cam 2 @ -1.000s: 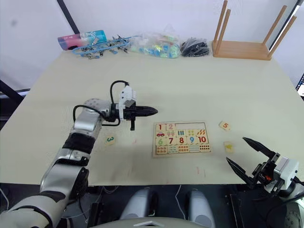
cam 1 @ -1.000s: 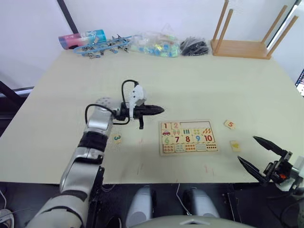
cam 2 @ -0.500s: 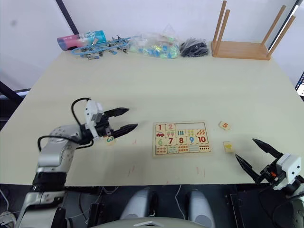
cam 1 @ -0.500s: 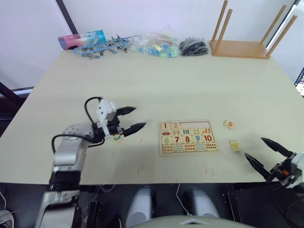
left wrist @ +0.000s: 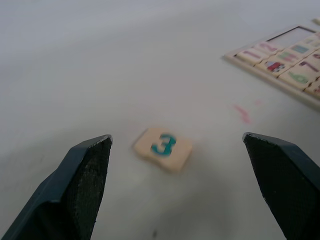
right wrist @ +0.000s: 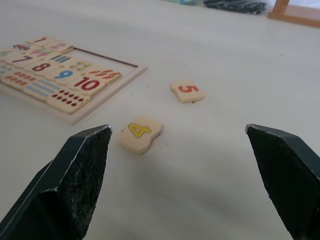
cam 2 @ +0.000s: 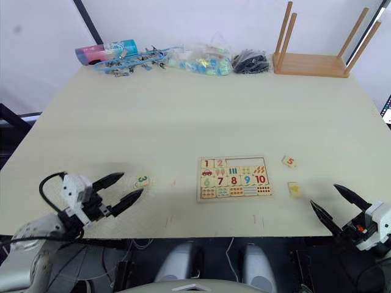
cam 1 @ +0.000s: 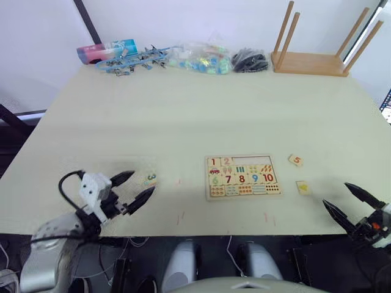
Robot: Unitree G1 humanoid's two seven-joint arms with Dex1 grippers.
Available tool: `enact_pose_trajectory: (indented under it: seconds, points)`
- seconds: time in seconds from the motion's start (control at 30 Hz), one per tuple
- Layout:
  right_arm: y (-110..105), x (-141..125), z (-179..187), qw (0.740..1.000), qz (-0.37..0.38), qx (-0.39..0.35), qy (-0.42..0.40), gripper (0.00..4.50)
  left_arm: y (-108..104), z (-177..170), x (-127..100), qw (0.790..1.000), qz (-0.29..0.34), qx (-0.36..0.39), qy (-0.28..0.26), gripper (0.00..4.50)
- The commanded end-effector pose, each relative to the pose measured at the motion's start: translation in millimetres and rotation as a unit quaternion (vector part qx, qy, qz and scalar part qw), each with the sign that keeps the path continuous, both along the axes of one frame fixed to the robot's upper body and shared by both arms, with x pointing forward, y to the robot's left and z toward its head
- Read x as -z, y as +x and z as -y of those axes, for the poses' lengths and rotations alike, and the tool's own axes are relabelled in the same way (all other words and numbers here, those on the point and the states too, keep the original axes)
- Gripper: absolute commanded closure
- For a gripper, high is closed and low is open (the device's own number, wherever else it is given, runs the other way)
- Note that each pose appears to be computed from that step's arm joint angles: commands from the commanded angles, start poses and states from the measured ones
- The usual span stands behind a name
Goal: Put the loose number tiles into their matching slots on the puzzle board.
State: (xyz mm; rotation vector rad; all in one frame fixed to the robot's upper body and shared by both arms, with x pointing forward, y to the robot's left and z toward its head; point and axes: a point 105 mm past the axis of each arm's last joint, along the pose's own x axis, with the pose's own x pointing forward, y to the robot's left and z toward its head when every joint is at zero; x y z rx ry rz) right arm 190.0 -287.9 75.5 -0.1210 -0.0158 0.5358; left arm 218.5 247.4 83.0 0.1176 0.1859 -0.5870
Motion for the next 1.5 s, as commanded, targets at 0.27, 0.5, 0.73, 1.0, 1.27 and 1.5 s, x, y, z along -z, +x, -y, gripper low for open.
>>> enact_pose_trajectory:
  seconds: [0.27, 0.5, 0.73, 1.0, 1.27, 1.5]
  points:
    - [-14, -9, 13, 1.000, 0.012, -0.010, -0.004, 0.00, -9, -7, -4, 0.999, 0.029, -0.037, 0.000, 0.05]
    - [-17, -8, 12, 1.000, 0.009, -0.015, 0.006, 0.00, -8, -4, -3, 0.999, 0.028, -0.033, -0.004, 0.05]
    - [-19, -8, 4, 1.000, 0.011, -0.014, 0.011, 0.00, -6, -4, -4, 0.999, 0.027, -0.022, 0.003, 0.05]
    - [-17, -11, -2, 1.000, 0.015, -0.018, 0.015, 0.00, -4, -4, -4, 1.000, 0.023, -0.008, 0.011, 0.05]
    - [-16, -17, -11, 0.999, 0.019, -0.039, 0.022, 0.00, 3, -6, -4, 0.997, 0.015, 0.058, 0.045, 0.05]
    - [-22, -21, -23, 0.996, 0.014, -0.081, 0.026, 0.00, 28, -10, -14, 0.988, 0.016, 0.137, 0.072, 0.05]
